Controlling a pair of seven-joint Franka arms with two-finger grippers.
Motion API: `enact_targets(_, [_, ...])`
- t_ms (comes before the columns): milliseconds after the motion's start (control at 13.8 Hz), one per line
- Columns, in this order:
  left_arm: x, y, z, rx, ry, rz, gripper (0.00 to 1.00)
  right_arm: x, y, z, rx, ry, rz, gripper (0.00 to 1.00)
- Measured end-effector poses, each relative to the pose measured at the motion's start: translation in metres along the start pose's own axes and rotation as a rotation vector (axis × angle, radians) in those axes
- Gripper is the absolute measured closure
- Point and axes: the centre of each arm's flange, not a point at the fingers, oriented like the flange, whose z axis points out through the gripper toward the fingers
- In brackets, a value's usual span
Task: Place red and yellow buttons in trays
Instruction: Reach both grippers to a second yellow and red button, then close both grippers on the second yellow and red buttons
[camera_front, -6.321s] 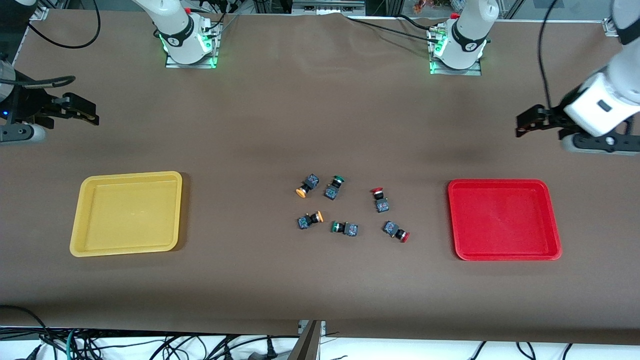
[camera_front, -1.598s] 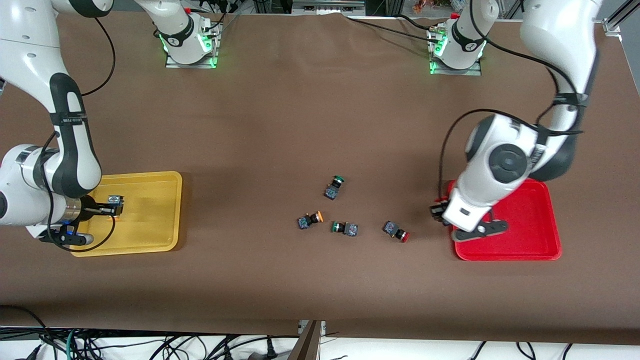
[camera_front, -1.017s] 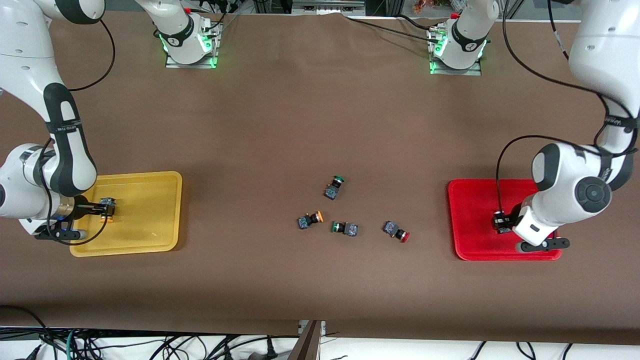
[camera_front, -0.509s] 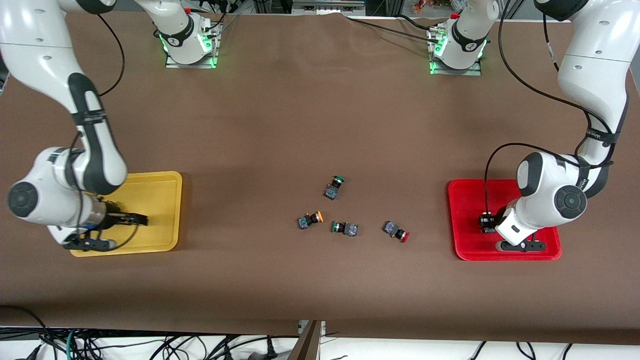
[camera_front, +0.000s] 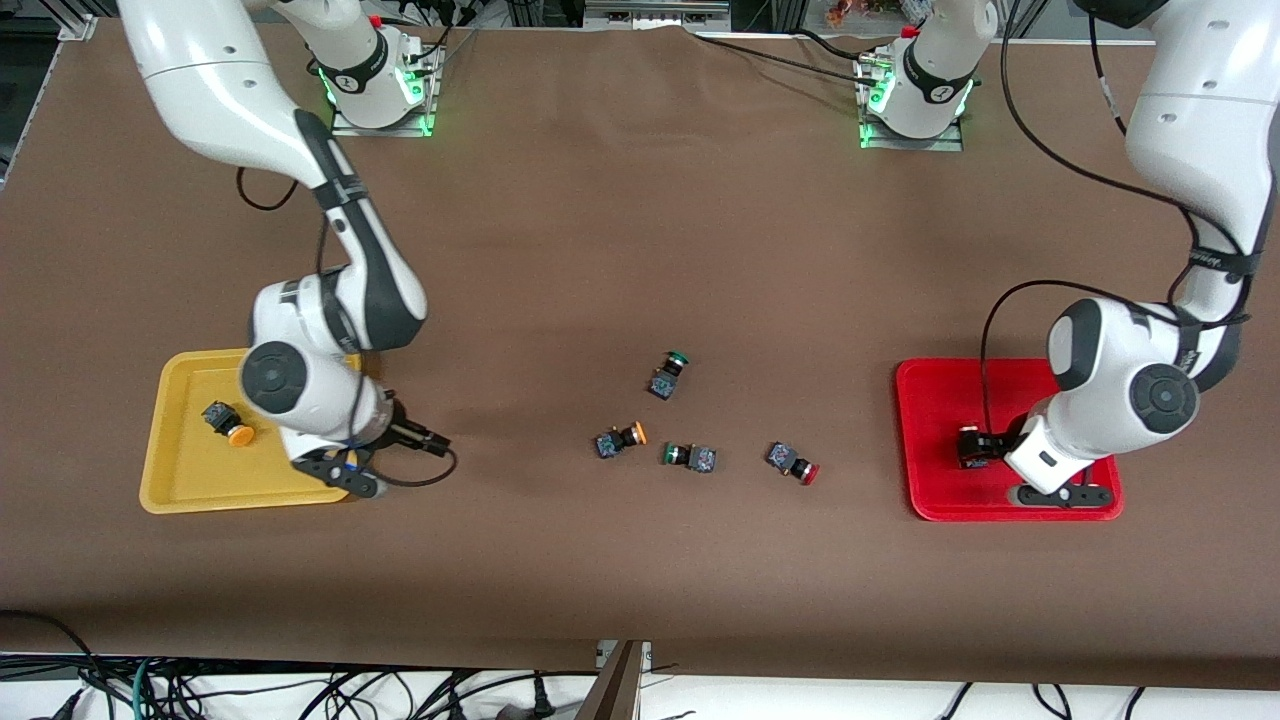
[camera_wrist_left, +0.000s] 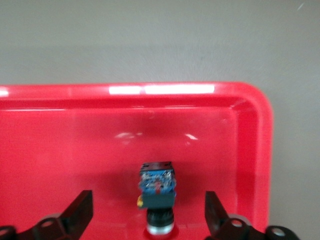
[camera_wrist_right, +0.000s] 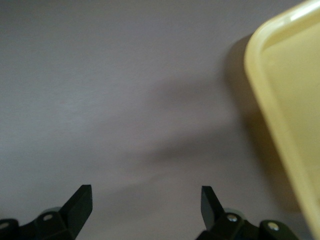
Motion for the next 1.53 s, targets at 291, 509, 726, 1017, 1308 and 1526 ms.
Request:
enact_targets(291, [-0.001,0.014,-0.06,0.012,0.043,-0.056,0.0,-0.054,-0.068,0.01,0.088,0.054,0.285,0.04])
enact_targets(509, [-0.003,0.066,-0.064,-0.032,0.042,-0.199,0.0,-0.095,-0.11,0.029,0.164,0.07,0.447,0.04])
enact_targets(726, [-0.012,0.148,-0.068,-0.054,0.044,-0.298,0.0,-0.12,-0.139,0.039,0.199,0.079,0.525,0.04])
enact_targets(1017, [-0.023,0.242,-0.066,-0.085,0.042,-0.421,0.0,-0.131,-0.171,0.045,0.237,0.101,0.582,0.04])
enact_targets(1308, [-0.011,0.267,-0.05,-0.12,0.017,-0.728,0.0,-0.138,-0.186,0.074,0.234,0.127,0.568,0.04])
enact_targets(1526, [-0.007,0.267,-0.037,-0.129,-0.013,-1.021,0.0,-0.143,-0.194,0.09,0.239,0.139,0.555,0.05])
